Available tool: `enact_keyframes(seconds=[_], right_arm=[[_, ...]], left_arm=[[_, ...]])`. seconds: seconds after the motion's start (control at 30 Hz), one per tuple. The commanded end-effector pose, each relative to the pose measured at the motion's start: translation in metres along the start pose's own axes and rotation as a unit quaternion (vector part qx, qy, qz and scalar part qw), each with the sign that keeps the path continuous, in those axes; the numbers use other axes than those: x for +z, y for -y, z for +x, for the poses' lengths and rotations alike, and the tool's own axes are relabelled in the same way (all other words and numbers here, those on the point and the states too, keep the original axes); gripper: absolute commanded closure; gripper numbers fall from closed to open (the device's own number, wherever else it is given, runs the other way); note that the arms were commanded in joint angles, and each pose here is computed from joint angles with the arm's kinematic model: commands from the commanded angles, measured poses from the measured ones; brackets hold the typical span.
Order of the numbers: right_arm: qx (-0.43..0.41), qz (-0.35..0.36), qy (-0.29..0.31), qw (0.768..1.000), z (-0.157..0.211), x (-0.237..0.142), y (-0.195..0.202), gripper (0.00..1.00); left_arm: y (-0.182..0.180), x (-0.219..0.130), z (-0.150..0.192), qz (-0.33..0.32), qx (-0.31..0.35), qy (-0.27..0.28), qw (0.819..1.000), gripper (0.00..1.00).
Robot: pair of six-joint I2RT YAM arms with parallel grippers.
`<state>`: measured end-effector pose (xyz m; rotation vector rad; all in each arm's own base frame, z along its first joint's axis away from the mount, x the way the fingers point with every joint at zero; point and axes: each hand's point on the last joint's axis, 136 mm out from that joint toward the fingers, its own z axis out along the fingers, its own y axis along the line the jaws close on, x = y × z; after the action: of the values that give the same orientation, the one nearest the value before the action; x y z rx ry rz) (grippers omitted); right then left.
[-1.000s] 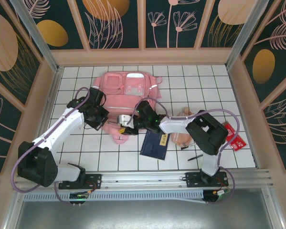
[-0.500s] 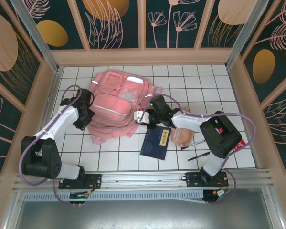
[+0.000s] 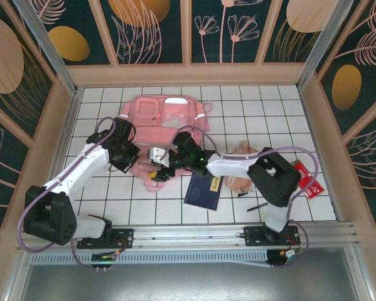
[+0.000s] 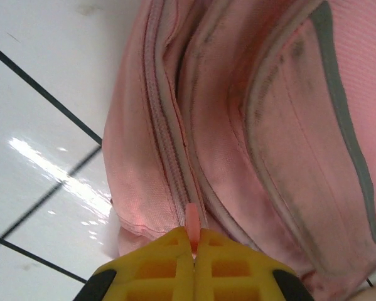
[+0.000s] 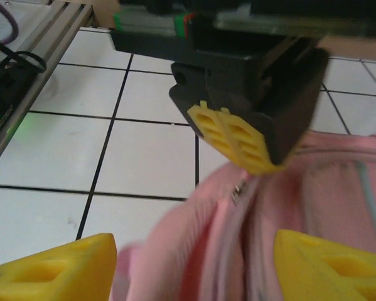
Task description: Pack the student bag
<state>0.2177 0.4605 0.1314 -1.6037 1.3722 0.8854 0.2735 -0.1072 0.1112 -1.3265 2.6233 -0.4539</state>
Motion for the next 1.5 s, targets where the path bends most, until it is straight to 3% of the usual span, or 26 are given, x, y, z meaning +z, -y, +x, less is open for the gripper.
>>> enact_keyframes(seconds=[0.0,0.03,0.17,0.23,0.43,0.53,0.63,0.73,0.83,0.87,0.93,1.03,1.07,1.23,1.37,1.47], right_arm=[[0.042,-0.016,-0.04,0.998,0.026,0.014,-0.003,0.36],[0.045,-0.018,-0.062,0.997,0.039,0.014,-0.005,0.41],[0.061,0.009,-0.108,0.992,0.069,0.0,0.003,0.91],[0.052,0.013,-0.117,0.992,0.073,-0.013,0.009,1.0],[-0.022,0.015,-0.2,0.979,0.104,-0.056,0.018,1.0],[-0.046,0.007,-0.231,0.972,0.121,-0.076,0.018,1.0],[-0.056,0.01,-0.21,0.976,0.116,-0.09,0.018,1.0],[-0.034,0.024,-0.164,0.986,0.088,-0.092,0.025,0.96],[-0.008,0.029,-0.086,0.996,0.043,-0.089,0.023,0.59],[-0.003,0.033,-0.065,0.997,0.032,-0.087,0.022,0.53],[0.005,0.032,-0.045,0.998,0.021,-0.082,0.022,0.48],[0.019,0.03,-0.048,0.998,0.025,-0.072,0.026,0.45],[0.022,0.026,-0.055,0.998,0.03,-0.067,0.026,0.44],[0.035,0.012,-0.099,0.994,0.057,-0.045,0.023,0.42],[0.034,0.007,-0.13,0.991,0.078,-0.03,0.022,0.41],[0.023,0.005,-0.153,0.988,0.089,-0.025,0.02,0.49]], left_arm=[[0.015,-0.015,0.002,0.022,-0.023,-0.005,0.999,1.0],[0.014,-0.018,-0.001,0.02,-0.023,0.003,1.0,1.0],[-0.005,-0.016,-0.011,-0.008,-0.027,0.039,0.999,1.0],[-0.021,-0.012,-0.024,-0.036,-0.027,0.077,0.996,1.0],[-0.081,-0.01,-0.089,-0.15,-0.032,0.17,0.974,1.0],[-0.091,-0.023,-0.121,-0.196,-0.017,0.229,0.953,1.0],[-0.085,-0.024,-0.136,-0.204,-0.012,0.248,0.947,1.0],[-0.065,0.001,-0.119,-0.155,-0.017,0.176,0.972,1.0],[-0.048,0.029,-0.075,-0.072,-0.008,0.076,0.994,1.0],[-0.042,0.031,-0.061,-0.051,0.005,0.062,0.997,1.0],[-0.031,0.029,-0.042,-0.019,0.052,0.052,0.997,0.7],[-0.002,0.026,-0.012,0.095,0.148,0.022,0.984,0.26],[0.005,0.023,-0.006,0.133,0.172,0.021,0.976,0.2],[0.013,0.019,0.012,0.199,0.237,0.006,0.951,0.22],[0.016,0.031,0.033,0.238,0.254,-0.049,0.936,0.29],[0.01,0.041,0.037,0.224,0.248,-0.069,0.94,0.31]])
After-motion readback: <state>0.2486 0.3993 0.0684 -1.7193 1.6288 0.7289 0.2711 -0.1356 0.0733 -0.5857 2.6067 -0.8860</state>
